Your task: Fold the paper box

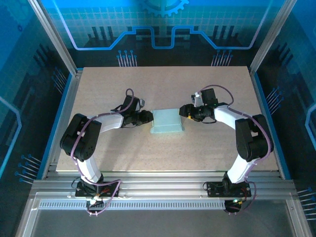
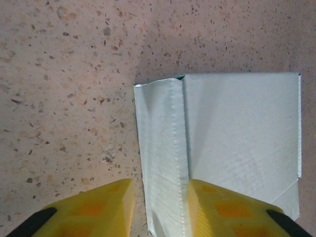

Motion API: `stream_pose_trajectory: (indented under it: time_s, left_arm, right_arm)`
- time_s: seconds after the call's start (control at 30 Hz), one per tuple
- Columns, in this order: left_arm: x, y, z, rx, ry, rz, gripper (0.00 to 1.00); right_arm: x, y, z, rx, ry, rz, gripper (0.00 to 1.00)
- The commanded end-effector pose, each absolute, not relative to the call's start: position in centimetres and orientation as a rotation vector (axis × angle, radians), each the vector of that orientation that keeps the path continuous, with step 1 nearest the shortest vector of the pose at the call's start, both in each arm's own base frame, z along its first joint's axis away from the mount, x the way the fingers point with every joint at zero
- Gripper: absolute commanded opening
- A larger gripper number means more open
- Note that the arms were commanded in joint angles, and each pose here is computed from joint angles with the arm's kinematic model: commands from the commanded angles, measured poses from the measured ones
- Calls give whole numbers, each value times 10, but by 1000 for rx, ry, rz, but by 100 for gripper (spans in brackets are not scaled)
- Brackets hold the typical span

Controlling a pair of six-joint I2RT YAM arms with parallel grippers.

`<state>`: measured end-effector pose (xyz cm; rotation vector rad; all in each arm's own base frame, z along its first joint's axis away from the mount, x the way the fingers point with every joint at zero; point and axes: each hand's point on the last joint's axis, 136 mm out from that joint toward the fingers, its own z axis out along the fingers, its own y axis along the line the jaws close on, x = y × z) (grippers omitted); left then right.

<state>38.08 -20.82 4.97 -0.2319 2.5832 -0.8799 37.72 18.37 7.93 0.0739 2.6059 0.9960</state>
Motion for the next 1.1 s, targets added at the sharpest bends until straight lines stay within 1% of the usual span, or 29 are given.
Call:
stream_pose_trajectory:
  time_s: [0.0, 0.27, 0.47, 0.57, 0.63, 0.97, 1.07]
  left_arm:
    - [375, -201, 36, -268, 2616, -890, 32]
    - [373, -194, 30, -295, 2621, -899, 30]
    - [381, -197, 59, -279, 2549, -922, 37]
    - [385, -196, 74, -256, 2521, -910, 43]
    - [387, -199, 77, -253, 2518, -930, 45]
    - [390, -223, 54, -248, 2566, -1011, 48]
    - [390, -225, 45, -257, 2583, -1021, 43]
  right_arm:
    - [375, 184, 86, 86, 2588, 1039, 63]
    - [376, 193, 80, 122, 2582, 1135, 62]
    - [376, 191, 80, 117, 2590, 1113, 62]
    - [374, 189, 81, 110, 2590, 1095, 62]
    - [373, 188, 81, 109, 2591, 1093, 62]
    - [372, 189, 82, 104, 2585, 1099, 62]
    - [371, 189, 82, 103, 2585, 1102, 62]
